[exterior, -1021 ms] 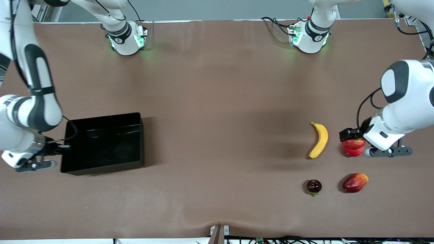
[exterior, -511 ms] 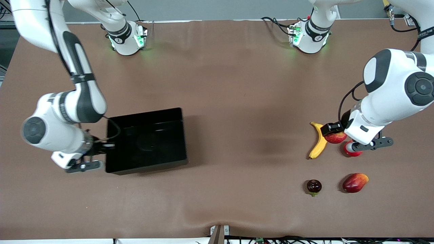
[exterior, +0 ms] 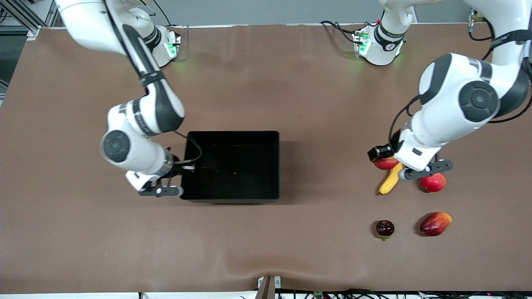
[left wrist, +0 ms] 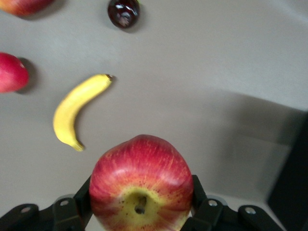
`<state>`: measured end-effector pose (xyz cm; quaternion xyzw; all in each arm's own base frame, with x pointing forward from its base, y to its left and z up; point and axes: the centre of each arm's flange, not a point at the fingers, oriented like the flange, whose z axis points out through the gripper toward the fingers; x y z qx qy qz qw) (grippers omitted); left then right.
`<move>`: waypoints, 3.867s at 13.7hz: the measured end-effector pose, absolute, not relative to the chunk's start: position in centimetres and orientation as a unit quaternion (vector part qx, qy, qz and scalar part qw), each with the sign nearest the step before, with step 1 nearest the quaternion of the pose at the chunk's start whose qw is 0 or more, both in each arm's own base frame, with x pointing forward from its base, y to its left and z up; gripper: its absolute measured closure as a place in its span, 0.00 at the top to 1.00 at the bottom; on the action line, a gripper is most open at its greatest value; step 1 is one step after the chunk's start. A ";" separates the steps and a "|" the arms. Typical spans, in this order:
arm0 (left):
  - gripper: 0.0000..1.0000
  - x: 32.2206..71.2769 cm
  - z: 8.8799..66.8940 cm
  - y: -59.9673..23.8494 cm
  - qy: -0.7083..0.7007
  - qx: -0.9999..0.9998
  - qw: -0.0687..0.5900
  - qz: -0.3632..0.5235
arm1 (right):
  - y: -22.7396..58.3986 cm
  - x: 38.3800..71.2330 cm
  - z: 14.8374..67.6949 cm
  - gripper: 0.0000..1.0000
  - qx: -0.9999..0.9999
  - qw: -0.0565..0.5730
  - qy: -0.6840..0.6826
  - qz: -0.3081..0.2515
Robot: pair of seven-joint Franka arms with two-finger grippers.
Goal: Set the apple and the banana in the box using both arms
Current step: 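Push the box with the right gripper while the left gripper carries the apple, then open the left gripper over the box while the right gripper retracts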
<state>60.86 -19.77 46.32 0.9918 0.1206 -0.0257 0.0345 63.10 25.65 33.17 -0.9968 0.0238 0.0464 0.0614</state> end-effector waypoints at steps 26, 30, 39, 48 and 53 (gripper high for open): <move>0.78 46.3 24.3 -35.5 0.247 0.964 -0.043 -0.087 | 18.3 62.8 45.1 1.00 -0.997 0.077 0.008 0.015; 0.78 44.8 22.4 -35.2 0.231 0.969 -0.040 -0.074 | 6.2 62.0 49.9 1.00 -0.996 0.082 -0.005 0.028; 0.78 44.8 19.9 -35.3 0.231 0.971 -0.049 -0.045 | -2.1 54.4 61.8 1.00 -0.999 0.029 0.021 0.023; 1.00 50.0 27.5 -35.8 0.265 0.963 -0.051 -0.007 | -2.4 52.9 64.4 1.00 -0.998 0.028 0.022 0.049; 1.00 55.2 34.9 -32.6 0.233 0.970 -0.073 0.005 | -2.6 53.1 65.1 1.00 -0.999 0.027 0.025 0.037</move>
